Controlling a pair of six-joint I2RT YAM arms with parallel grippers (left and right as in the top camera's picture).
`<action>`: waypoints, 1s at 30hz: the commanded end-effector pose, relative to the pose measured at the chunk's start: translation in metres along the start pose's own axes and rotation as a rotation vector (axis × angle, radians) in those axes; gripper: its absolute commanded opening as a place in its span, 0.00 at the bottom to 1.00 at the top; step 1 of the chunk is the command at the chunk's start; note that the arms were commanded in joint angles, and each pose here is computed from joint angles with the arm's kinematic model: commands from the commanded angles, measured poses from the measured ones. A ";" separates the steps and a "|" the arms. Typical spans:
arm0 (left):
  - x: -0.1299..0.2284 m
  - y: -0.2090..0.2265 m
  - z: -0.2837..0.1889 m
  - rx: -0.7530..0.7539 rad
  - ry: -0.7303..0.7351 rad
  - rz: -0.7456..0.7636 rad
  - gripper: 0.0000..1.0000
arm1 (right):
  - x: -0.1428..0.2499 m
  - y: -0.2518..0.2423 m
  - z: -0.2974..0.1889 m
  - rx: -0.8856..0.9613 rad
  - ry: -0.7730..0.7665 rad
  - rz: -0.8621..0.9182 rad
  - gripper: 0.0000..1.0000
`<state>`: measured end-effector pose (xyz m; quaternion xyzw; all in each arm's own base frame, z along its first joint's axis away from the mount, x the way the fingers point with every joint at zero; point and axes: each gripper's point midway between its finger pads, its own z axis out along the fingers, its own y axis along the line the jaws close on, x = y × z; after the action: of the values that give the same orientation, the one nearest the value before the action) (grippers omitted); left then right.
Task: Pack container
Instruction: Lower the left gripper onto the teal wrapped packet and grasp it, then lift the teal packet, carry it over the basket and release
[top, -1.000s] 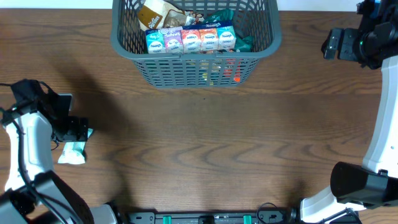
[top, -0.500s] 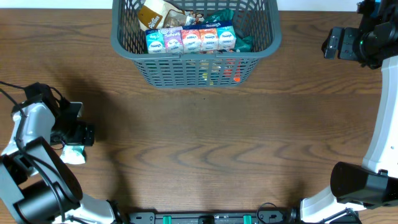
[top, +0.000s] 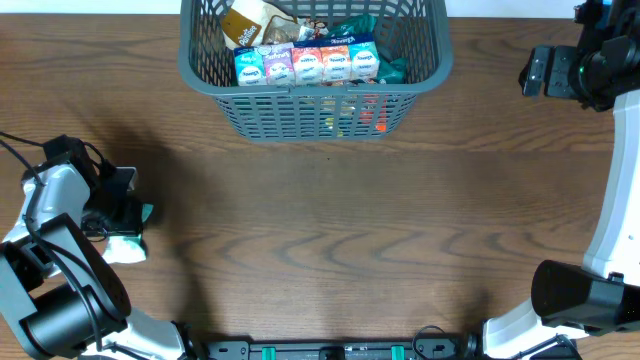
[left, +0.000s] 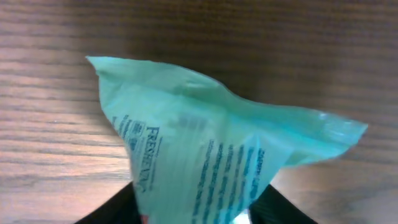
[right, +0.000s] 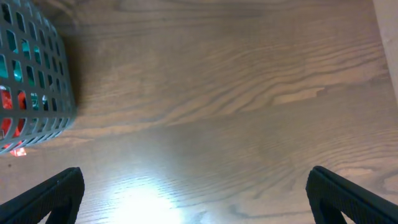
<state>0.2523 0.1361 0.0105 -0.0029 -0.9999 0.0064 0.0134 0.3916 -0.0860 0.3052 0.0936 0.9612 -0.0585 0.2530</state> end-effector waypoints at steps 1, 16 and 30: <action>0.003 -0.003 0.003 0.024 0.005 -0.008 0.39 | 0.003 -0.006 0.005 0.019 0.018 -0.007 0.99; -0.042 -0.025 -0.036 0.104 -0.124 -0.084 0.06 | 0.003 -0.006 0.005 0.017 0.020 -0.014 0.99; -0.171 -0.089 -0.295 -0.003 -0.688 0.083 0.06 | 0.004 -0.005 0.005 0.013 0.024 -0.015 0.99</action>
<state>0.4155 0.0734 0.2405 -0.0257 -0.9685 0.0042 -0.2476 0.3901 -0.0863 0.3045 0.0924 0.9621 -0.0603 0.2496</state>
